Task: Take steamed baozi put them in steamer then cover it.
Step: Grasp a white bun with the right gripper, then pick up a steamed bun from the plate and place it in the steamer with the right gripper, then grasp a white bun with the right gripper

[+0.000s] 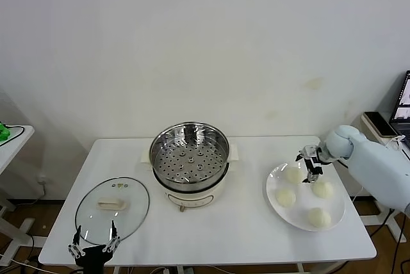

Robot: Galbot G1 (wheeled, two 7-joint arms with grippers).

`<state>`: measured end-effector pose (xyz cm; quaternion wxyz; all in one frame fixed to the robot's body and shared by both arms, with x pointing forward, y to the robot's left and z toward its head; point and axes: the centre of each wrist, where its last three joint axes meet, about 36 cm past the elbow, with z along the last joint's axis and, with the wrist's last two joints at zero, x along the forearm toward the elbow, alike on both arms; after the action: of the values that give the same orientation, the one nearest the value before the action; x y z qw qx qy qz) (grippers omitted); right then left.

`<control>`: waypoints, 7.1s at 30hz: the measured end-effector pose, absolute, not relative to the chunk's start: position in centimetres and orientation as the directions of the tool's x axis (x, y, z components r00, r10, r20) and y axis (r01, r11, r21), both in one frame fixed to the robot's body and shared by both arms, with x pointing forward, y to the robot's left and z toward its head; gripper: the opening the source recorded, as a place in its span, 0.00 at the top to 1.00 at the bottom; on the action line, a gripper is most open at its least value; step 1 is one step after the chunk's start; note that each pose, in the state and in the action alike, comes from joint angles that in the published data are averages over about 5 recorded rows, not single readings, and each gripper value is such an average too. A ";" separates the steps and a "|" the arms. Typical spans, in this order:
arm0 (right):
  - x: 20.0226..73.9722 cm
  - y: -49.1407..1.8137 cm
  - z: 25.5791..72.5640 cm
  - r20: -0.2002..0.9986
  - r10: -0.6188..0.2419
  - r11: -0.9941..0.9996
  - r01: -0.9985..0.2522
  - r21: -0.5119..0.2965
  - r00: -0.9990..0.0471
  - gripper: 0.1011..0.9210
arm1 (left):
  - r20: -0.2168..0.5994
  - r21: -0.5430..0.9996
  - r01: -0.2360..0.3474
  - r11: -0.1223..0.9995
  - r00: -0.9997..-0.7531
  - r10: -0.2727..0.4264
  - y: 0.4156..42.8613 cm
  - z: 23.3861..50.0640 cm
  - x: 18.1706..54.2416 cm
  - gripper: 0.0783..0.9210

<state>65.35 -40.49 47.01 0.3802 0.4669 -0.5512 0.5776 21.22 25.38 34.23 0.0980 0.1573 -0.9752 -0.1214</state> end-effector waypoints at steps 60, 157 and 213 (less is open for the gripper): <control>64.3 -42.6 50.9 0.937 -0.101 -0.100 -0.933 -0.345 -0.336 0.51 | 0.143 0.247 -0.291 0.924 -0.932 -0.332 24.7 35.0 20.9 0.12; 73.0 -1.2 58.5 0.886 -0.357 -0.929 0.014 -0.370 -0.297 0.50 | 0.162 0.248 -0.341 0.907 -0.908 -0.386 26.2 35.2 17.5 0.12; 62.4 -34.1 61.0 0.932 -0.142 -0.535 -0.767 -0.355 -0.333 0.12 | 0.144 0.247 -0.254 0.935 -0.945 -0.295 24.9 35.4 20.1 0.12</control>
<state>62.41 -34.14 61.05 0.2246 0.5322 -0.4269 0.6958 20.14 24.86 35.37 0.0896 0.1403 -0.9795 -0.1134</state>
